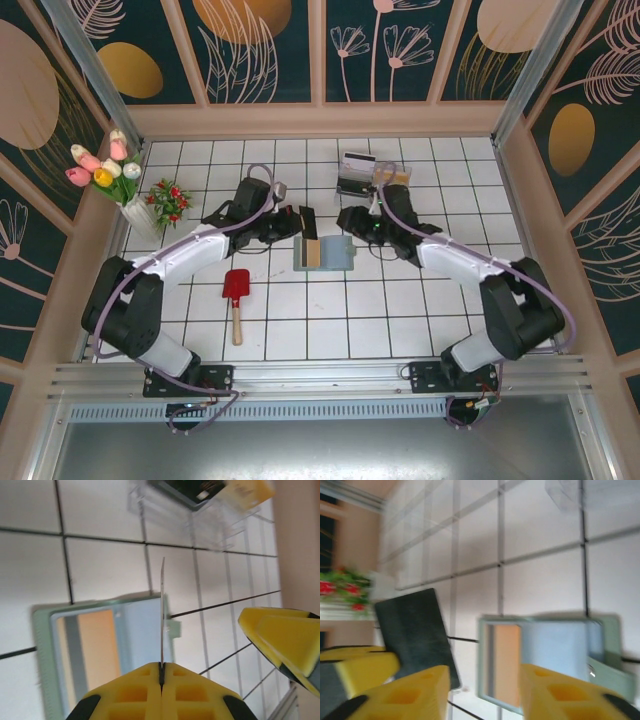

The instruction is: Take the credit cards out of the card holder

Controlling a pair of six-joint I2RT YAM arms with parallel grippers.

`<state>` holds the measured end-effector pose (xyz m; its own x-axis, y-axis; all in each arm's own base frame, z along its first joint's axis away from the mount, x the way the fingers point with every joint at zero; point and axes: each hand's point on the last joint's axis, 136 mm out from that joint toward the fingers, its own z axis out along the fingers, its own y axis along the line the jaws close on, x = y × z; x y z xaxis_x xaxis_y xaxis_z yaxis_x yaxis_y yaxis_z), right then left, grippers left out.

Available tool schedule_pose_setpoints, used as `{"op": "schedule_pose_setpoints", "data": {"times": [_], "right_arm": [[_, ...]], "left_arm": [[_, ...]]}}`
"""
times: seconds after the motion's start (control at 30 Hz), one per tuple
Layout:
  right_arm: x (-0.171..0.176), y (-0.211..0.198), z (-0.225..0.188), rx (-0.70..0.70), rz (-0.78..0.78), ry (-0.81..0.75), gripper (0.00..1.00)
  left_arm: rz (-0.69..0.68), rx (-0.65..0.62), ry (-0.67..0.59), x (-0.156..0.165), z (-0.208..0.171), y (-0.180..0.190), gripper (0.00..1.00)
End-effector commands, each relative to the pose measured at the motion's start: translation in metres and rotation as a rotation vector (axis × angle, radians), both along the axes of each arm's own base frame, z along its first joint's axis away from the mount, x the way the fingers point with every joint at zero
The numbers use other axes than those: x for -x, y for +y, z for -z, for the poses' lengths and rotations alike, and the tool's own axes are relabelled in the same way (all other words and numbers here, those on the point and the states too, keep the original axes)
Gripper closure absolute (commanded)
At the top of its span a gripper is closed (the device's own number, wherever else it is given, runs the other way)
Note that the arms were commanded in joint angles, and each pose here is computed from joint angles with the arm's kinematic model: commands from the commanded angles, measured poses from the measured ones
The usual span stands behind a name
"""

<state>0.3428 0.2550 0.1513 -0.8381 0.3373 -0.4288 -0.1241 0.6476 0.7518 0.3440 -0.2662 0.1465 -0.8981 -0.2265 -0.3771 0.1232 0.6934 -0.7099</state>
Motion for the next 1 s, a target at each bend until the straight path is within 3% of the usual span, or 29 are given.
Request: {"op": "schedule_pose_setpoints", "data": {"times": [0.0,0.2,0.43,0.97], "right_arm": [[0.002,-0.003,-0.037,-0.177,-0.044,-0.1,0.48],[0.007,-0.004,-0.089,-0.409,-0.092,-0.186,0.41],[0.008,0.005,-0.126,-0.572,-0.146,-0.194,0.42],[0.027,0.017,-0.155,-0.648,-0.226,-0.21,0.78]], "left_arm": [[0.031,0.189,-0.109,-0.008,-0.056,-0.018,1.0],[0.089,0.451,-0.143,-0.003,-0.105,-0.039,0.99],[0.141,0.583,-0.137,0.007,-0.135,-0.045,0.99],[0.132,0.684,-0.094,0.019,-0.15,-0.04,0.99]]}}
